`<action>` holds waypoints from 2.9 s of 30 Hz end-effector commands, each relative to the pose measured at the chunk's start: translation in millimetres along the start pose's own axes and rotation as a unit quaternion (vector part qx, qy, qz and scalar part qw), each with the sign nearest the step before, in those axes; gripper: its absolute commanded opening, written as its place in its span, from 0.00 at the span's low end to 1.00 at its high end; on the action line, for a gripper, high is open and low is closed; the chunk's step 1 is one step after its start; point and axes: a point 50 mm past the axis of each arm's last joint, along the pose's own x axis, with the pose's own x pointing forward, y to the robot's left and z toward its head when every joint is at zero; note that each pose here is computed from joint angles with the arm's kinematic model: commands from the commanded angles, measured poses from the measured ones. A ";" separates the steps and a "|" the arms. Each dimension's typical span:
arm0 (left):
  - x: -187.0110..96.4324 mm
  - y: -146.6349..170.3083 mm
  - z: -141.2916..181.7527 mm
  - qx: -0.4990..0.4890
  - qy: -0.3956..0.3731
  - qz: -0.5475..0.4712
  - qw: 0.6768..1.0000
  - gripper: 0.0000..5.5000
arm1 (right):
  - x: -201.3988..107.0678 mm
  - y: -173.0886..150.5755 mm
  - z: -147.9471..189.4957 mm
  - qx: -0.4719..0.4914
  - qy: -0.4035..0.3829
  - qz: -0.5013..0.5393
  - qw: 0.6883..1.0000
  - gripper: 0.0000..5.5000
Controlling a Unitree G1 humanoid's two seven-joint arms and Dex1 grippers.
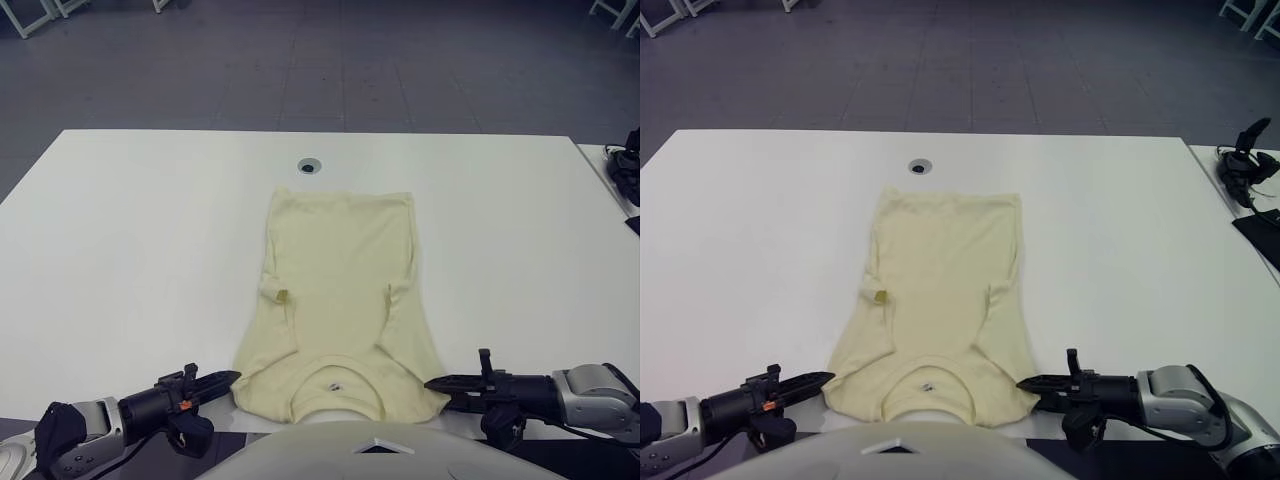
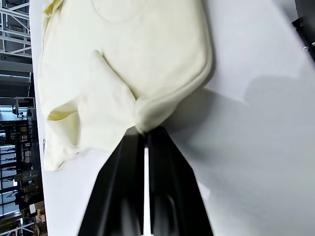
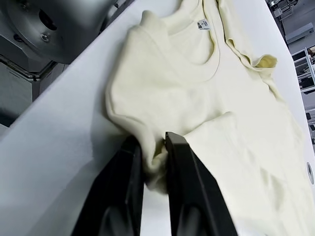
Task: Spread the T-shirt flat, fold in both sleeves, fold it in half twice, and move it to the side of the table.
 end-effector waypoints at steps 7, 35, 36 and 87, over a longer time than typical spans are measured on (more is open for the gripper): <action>-6.6 -0.9 12.6 -0.139 -0.017 -0.011 0.990 0.00 | -13.1 -8.9 5.8 0.206 -0.012 -0.004 0.978 0.00; -67.0 57.6 78.1 -0.405 -0.210 -0.101 0.884 0.00 | -52.7 -49.7 70.9 0.434 -0.248 -0.022 0.866 0.00; -68.5 60.3 79.2 -0.403 -0.214 -0.097 0.885 0.00 | -52.8 -49.1 72.1 0.430 -0.245 -0.019 0.869 0.00; 32.9 184.0 -105.3 -0.385 -0.101 0.163 0.903 0.00 | -0.2 -188.2 -77.3 0.349 -0.122 -0.252 0.894 0.00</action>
